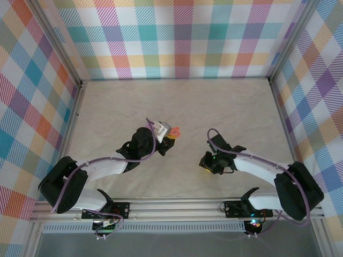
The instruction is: Insert the wireless bluetooth earbuds into the charging case
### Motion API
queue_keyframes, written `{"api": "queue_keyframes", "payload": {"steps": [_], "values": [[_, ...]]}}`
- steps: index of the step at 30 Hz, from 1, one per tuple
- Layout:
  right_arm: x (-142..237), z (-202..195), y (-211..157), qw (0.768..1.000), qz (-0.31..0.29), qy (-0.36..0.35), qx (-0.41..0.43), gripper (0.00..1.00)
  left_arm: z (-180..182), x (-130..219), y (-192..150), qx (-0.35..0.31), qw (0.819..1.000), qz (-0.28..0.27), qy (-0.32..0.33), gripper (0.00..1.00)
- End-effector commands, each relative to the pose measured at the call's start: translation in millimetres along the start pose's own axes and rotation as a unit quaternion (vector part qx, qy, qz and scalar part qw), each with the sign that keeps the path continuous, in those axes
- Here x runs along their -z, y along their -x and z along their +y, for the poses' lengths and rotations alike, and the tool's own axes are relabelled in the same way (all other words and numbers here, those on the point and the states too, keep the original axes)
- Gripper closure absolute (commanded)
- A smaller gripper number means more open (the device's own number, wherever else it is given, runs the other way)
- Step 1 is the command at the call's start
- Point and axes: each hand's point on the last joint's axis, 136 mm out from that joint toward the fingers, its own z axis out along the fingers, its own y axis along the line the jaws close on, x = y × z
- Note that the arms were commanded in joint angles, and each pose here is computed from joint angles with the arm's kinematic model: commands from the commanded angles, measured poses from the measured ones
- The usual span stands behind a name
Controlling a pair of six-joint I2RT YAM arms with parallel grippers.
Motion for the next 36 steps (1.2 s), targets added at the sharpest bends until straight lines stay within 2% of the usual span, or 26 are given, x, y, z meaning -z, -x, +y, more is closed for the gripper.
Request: {"api": "queue_keyframes", "payload": {"steps": [1, 19, 25, 30, 36], "values": [[-4.3, 11.7, 19.8, 1.0, -0.023, 0.011, 0.005, 0.71, -1.0, 8.1, -0.1, -0.007, 1.0, -0.001, -0.005, 1.0], [-8.2, 30.4, 73.5, 0.996, -0.029, -0.027, 0.077, 0.71, -0.4, 17.4, -1.9, -0.017, 1.0, 0.003, 0.001, 1.0], [-4.9, 38.8, 69.7, 0.994, -0.013, -0.015, 0.109, 0.71, 0.1, 18.4, -1.7, -0.02, 1.0, 0.005, 0.003, 1.0], [20.9, 47.8, 70.5, 0.987, -0.047, 0.011, 0.156, 0.7, -0.2, 19.6, -2.1, -0.02, 1.0, 0.007, 0.003, 1.0], [30.8, 33.4, 58.5, 0.985, -0.049, 0.006, 0.166, 0.7, -1.7, 19.0, -0.8, -0.019, 1.0, 0.007, -0.001, 1.0]]}}
